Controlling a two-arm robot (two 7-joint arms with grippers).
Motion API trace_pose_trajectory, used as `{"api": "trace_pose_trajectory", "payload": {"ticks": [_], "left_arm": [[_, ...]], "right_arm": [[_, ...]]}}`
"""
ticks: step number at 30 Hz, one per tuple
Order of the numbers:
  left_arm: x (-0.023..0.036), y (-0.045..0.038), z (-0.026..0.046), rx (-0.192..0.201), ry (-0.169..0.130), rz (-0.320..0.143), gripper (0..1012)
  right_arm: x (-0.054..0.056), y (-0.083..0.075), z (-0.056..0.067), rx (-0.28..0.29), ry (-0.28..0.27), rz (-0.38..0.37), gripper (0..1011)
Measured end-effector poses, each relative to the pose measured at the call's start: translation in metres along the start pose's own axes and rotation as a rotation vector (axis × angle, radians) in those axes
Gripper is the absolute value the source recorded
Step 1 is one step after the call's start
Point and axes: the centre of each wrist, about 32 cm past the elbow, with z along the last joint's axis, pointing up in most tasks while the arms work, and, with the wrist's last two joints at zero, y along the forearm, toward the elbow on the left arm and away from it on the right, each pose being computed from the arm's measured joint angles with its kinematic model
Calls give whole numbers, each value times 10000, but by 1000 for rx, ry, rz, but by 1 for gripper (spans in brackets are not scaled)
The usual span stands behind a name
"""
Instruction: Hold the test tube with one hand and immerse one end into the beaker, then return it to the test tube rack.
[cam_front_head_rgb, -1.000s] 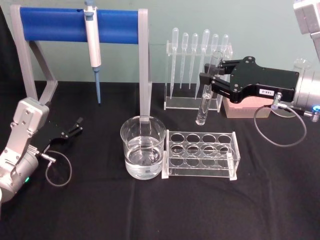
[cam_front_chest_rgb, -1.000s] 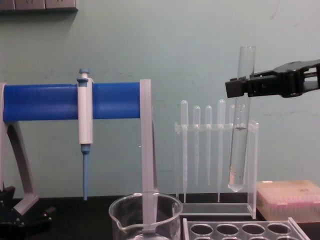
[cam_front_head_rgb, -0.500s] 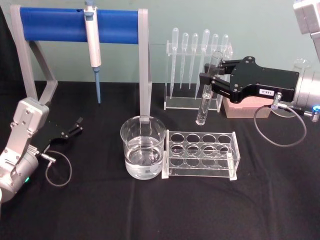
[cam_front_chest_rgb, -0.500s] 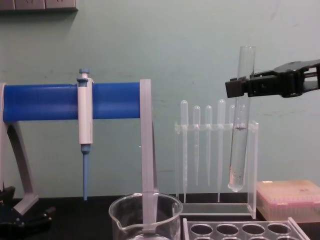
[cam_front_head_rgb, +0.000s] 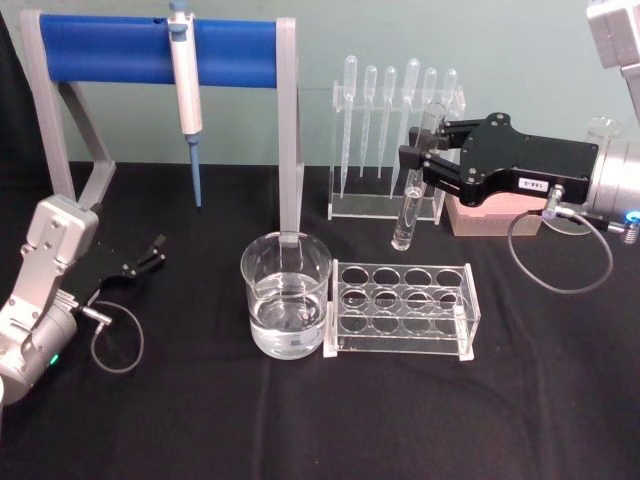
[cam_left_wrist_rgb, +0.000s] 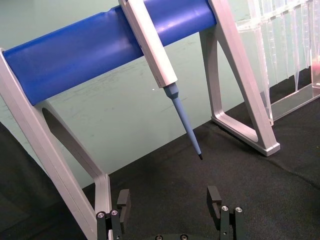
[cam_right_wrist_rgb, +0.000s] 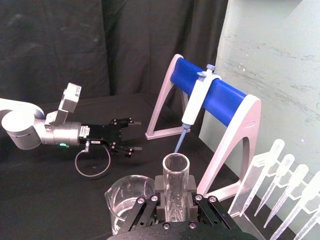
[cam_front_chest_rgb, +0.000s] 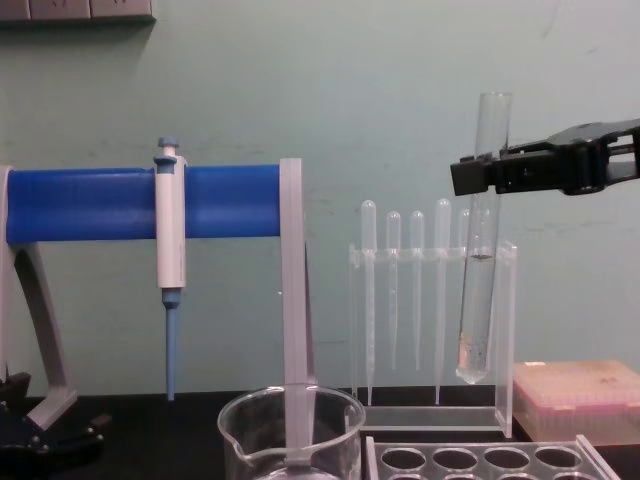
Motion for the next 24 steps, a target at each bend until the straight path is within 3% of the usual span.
{"api": "trace_pose_trajectory", "payload": {"ticks": [24], "left_arm": [[0,0,0,0,0,0,1000]], "right_arm": [[0,0,0,0,0,0,234]]}}
